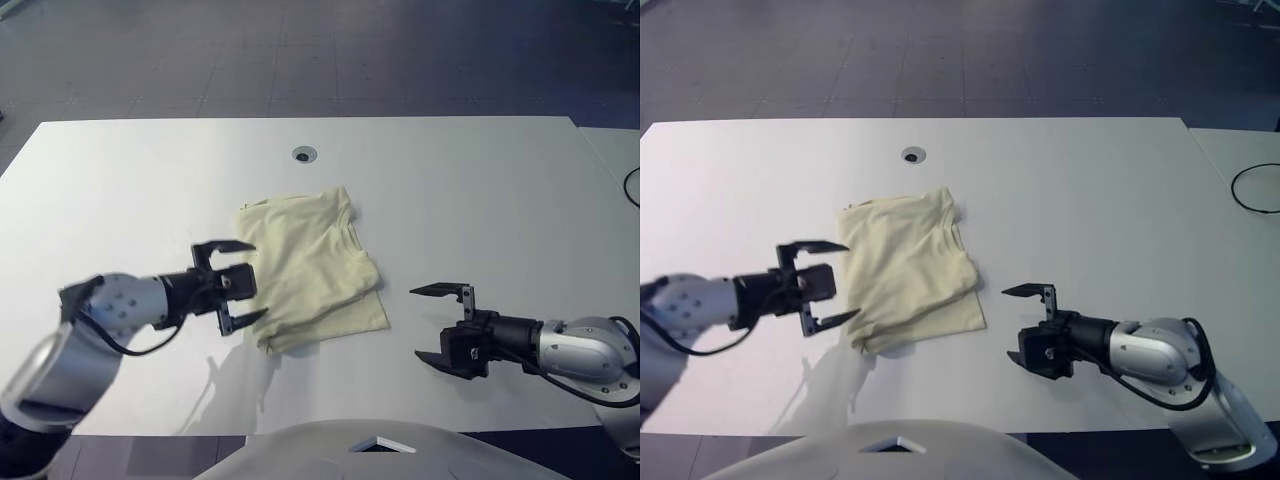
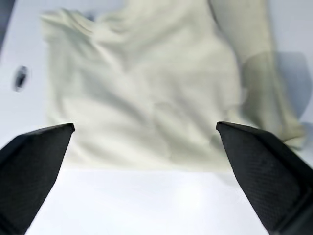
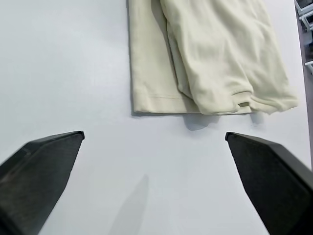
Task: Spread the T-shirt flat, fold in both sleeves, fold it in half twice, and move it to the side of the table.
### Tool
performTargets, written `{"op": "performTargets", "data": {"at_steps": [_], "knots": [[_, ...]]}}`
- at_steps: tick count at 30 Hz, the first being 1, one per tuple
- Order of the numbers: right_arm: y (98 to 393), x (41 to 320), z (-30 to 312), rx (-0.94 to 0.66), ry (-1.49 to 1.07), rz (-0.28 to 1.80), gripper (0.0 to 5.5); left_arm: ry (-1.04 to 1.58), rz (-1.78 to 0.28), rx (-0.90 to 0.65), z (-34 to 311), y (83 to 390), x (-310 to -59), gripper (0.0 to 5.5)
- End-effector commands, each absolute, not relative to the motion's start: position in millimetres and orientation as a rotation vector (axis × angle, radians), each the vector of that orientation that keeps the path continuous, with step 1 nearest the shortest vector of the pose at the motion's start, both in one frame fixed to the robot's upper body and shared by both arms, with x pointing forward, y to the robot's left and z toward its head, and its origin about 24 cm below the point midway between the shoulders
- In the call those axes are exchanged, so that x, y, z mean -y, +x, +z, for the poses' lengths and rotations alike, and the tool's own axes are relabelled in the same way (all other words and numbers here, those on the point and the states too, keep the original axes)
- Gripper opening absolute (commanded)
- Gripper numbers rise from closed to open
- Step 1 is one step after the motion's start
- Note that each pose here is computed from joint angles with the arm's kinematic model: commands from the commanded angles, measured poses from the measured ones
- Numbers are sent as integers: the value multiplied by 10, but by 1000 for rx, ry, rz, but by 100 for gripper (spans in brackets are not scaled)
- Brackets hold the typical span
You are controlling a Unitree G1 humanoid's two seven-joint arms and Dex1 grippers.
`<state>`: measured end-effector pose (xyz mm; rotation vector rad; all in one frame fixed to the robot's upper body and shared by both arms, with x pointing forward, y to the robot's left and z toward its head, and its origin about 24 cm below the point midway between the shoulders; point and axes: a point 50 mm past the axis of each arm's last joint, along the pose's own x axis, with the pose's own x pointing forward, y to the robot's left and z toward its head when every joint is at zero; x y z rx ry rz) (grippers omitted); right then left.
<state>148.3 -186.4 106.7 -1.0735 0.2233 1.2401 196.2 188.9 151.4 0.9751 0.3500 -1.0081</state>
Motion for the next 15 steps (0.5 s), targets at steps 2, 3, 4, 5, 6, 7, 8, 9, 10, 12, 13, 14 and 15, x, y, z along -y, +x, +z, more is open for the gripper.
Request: {"op": "performTargets", "data": {"at_steps": [2, 3, 4, 5, 6, 7, 8, 9, 10, 12, 13, 14, 15], "knots": [[1402, 1799, 1033, -224, -1055, 1225, 537, 1048, -1118, -402, 1582, 1877, -1896, 540], [1405, 1787, 1024, -220, -1056, 1227, 537, 1049, -1162, -436, 1490, 1789, -1886, 540], [1410, 1776, 1017, -216, -1059, 1228, 537, 1040, -1196, -456, 1404, 1710, -1872, 540], [1409, 1770, 1015, -213, -1062, 1227, 537, 1011, -1215, -473, 1341, 1647, -1861, 540], [1413, 1763, 1007, -210, -1076, 1229, 537, 971, -1239, -487, 1285, 1576, -1847, 540], [1424, 1758, 993, -206, -1086, 1233, 537, 917, -1260, -501, 1245, 1503, -1833, 540], [1437, 1752, 973, -203, -1097, 1239, 537, 865, -1281, -511, 1221, 1439, -1821, 540], [1453, 1746, 942, -201, -1108, 1245, 537, 828, -1289, -514, 1207, 1400, -1815, 540], [1466, 1743, 920, -199, -1116, 1251, 537, 812, -1288, -513, 1204, 1384, -1812, 540], [1489, 1743, 882, -197, -1125, 1254, 537, 853, -1244, -477, 1193, 1411, -1823, 540], [1503, 1745, 875, -194, -1128, 1253, 537, 881, -1224, -465, 1169, 1421, -1829, 540], [1514, 1747, 872, -192, -1130, 1251, 537, 900, -1212, -459, 1144, 1423, -1835, 540], [1523, 1751, 872, -190, -1130, 1250, 537, 917, -1203, -460, 1106, 1408, -1840, 540]]}}
